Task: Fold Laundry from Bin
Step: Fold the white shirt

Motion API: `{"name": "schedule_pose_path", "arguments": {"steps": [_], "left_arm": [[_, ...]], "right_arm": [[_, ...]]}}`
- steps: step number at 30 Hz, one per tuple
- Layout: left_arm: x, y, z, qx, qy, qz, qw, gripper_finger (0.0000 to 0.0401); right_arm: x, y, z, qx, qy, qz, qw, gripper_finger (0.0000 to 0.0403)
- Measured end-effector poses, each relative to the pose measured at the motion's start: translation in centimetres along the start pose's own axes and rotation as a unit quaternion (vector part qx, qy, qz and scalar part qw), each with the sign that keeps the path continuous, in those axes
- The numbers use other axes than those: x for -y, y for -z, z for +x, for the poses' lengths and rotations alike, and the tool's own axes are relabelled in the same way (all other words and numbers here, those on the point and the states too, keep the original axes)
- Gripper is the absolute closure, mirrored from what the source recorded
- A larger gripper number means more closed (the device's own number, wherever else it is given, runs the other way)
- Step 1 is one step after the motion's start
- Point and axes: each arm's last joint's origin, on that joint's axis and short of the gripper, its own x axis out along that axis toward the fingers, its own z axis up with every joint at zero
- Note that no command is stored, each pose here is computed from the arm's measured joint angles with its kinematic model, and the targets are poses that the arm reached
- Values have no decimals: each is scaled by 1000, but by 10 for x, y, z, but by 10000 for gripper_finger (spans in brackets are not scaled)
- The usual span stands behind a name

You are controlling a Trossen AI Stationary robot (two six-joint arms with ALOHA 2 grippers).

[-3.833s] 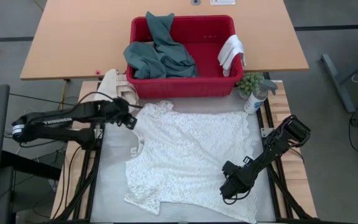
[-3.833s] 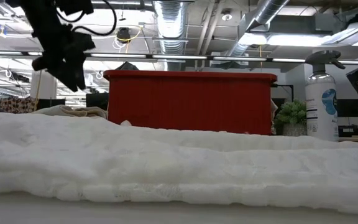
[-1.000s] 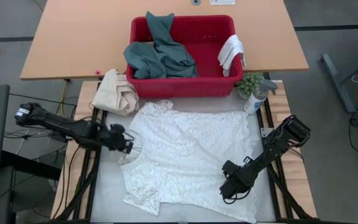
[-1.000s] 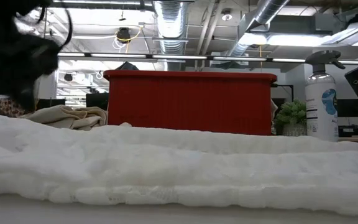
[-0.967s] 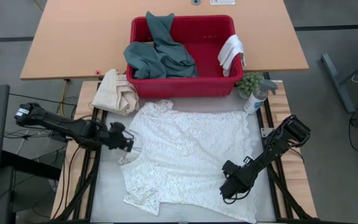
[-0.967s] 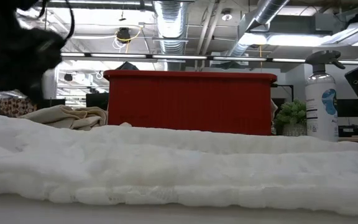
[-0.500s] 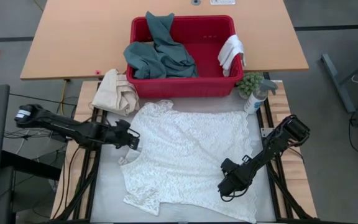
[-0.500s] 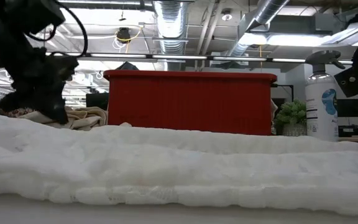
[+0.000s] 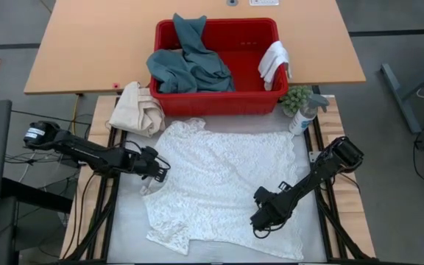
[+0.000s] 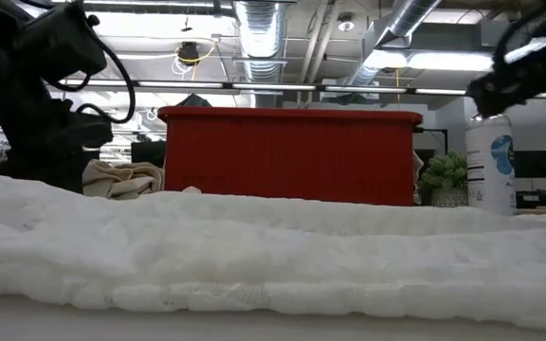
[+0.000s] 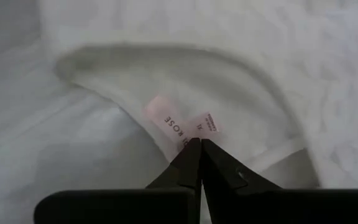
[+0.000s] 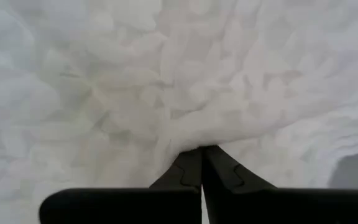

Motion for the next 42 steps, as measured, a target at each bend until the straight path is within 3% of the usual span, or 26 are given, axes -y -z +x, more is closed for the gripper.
{"name": "schedule_pose_path", "arguments": {"steps": [4, 12, 16, 20, 25, 30, 36, 42], "left_arm": [[-1, 2, 3, -16, -14, -2, 1000, 401], [-3, 9, 0, -30, -27, 5, 999, 401], [-3, 12, 0, -30, -25, 2, 999, 401], [-2, 16, -2, -35, -23, 11, 999, 401], [-3, 21, -4, -42, -34, -1, 999, 401], [-4, 26, -6, -44, -45, -12, 998, 401], [-6, 35, -9, -48, -55, -29, 997, 401], [-7, 45, -13, -53, -61, -50, 995, 401]], "right_arm": [[2, -13, -9, -12, -1, 9, 1000, 377], [28, -5, -14, -112, 120, 100, 981, 371], [30, -4, -15, -110, 134, 111, 979, 348], [31, -10, -18, -21, 125, 153, 980, 320], [43, -40, -24, 78, 97, 218, 968, 311], [62, -79, -22, 133, 99, 228, 959, 310], [92, -126, -2, 120, 103, 199, 967, 310], [120, -151, 20, 89, 92, 190, 973, 310]]}}
